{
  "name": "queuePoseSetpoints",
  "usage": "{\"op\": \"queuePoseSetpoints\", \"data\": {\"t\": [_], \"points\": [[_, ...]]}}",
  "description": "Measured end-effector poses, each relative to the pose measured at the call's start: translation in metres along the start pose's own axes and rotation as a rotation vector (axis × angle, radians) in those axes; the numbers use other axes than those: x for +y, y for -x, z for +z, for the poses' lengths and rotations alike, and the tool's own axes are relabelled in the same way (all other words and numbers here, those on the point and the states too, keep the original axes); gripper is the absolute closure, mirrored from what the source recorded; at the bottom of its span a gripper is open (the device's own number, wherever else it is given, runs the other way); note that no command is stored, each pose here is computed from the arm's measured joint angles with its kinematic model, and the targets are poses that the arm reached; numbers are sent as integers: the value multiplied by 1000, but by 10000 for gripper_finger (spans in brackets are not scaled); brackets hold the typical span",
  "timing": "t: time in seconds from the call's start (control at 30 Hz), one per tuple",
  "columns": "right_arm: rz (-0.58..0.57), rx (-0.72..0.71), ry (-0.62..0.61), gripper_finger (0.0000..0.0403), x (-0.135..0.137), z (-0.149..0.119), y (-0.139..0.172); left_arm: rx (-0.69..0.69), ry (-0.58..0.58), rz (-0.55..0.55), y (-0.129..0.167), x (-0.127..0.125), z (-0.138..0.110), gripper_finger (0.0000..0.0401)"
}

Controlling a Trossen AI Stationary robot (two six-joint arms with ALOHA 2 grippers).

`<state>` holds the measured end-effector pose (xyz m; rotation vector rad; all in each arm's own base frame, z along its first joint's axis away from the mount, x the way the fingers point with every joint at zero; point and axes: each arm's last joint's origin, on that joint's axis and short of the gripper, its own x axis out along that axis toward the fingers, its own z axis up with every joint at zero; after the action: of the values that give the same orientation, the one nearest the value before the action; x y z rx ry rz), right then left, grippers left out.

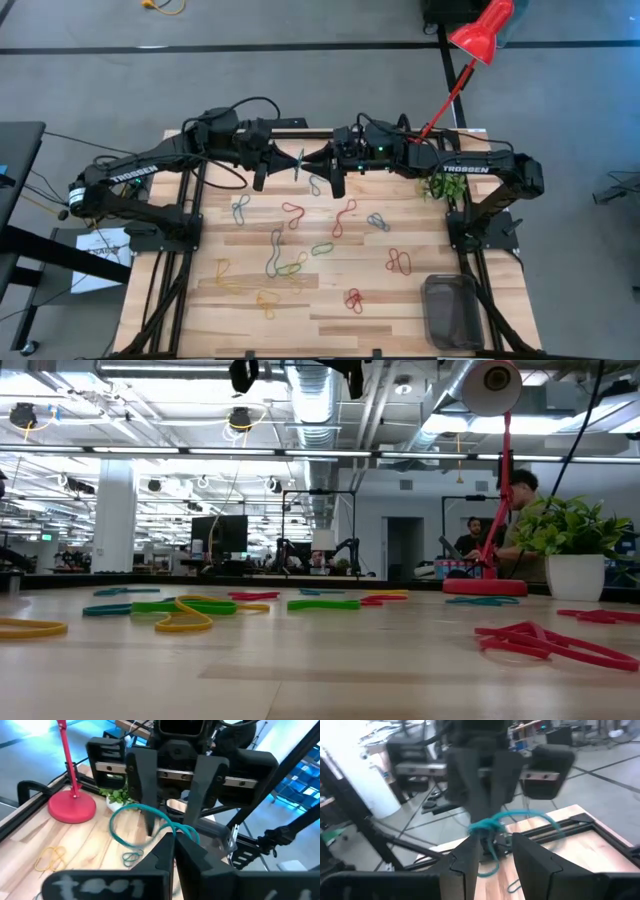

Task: Pick and place items into bin
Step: Put the blue rubber band into the black bin

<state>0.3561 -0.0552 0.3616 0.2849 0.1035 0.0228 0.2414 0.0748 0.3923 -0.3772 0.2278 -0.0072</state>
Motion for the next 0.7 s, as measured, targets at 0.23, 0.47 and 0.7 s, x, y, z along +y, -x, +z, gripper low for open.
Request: {"op": "queuePoseSetpoints", "data": {"t": [0.23, 0.47, 0.7], "points": [[-1, -5, -39, 292, 0, 0, 0, -29, -35, 110, -2, -3, -1, 401], [-1, -5, -40, 292, 0, 0, 0, -36, -38, 137, -3, -4, -1, 401], [-20, -9, -40, 292, -1, 0, 0, -24, -38, 98, -3, -6, -2, 401]]}}
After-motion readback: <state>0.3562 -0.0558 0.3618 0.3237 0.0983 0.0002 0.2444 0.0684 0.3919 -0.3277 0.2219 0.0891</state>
